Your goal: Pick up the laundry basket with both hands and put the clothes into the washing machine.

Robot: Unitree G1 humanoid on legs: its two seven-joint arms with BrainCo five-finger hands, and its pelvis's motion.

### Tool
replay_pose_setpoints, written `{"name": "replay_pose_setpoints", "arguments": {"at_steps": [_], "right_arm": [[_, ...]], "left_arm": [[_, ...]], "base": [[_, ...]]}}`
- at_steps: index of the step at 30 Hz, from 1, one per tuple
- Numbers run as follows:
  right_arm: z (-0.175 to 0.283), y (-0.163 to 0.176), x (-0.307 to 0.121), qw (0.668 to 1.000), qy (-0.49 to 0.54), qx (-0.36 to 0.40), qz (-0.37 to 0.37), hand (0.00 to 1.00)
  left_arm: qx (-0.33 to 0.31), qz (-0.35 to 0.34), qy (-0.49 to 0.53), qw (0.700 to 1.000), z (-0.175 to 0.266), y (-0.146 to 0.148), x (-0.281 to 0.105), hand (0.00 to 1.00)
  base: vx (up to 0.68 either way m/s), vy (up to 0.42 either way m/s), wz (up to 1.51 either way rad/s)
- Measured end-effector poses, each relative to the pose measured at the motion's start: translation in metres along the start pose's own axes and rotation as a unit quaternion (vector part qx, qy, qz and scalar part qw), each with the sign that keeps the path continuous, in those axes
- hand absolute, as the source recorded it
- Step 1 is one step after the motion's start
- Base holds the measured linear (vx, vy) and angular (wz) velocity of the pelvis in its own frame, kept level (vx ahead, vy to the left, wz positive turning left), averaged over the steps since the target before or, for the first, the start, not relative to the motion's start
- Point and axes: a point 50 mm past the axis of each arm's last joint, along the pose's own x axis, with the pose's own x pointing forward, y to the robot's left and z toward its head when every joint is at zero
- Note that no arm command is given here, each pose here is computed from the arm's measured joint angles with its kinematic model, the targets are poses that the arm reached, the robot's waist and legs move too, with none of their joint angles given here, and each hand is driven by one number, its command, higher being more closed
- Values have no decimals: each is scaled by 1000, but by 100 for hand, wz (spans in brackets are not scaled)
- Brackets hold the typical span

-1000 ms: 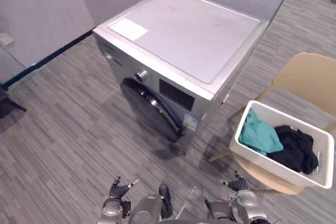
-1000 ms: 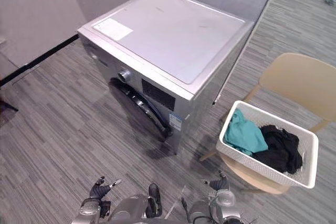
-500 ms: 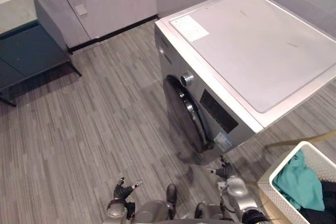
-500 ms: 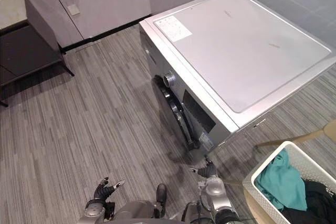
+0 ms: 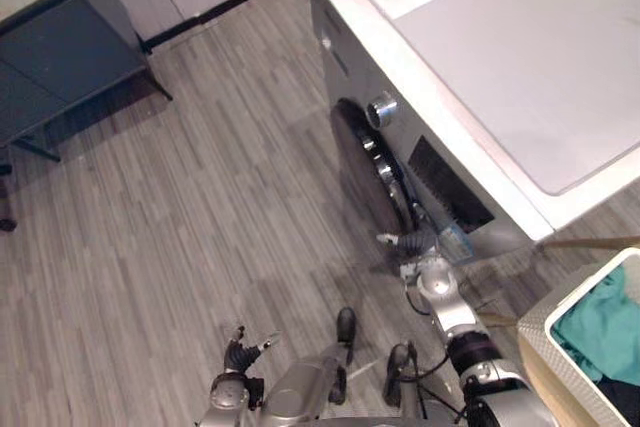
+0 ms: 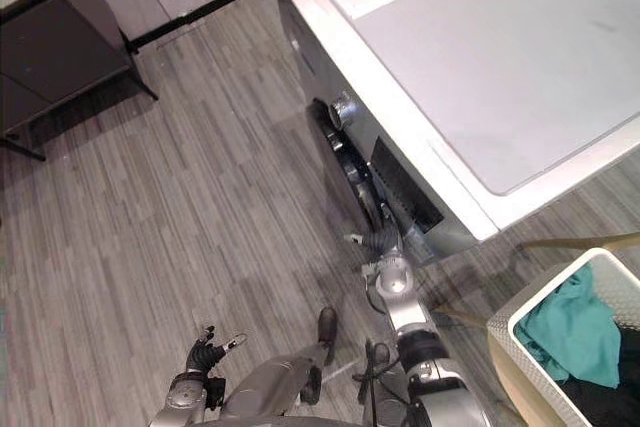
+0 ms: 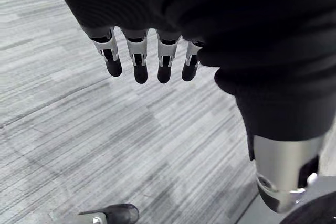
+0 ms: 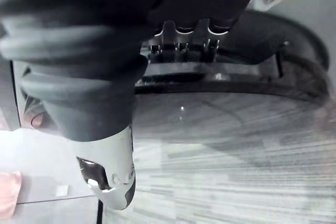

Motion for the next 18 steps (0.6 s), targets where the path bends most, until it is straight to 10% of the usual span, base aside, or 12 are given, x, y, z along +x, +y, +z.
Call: {"name": "replay_pose_setpoints", "arguments": {"at_steps": [12, 18], "right_arm": [[47, 58, 6, 990, -12, 126, 58, 0], [191, 94, 14, 957, -213, 119, 159, 0]], "left_arm": [[-6, -13, -90, 996, 59, -14, 13, 0], [-16, -32, -171, 985, 110, -34, 13, 0]], "base": [[-94, -55, 17], [-49, -176, 87]]}}
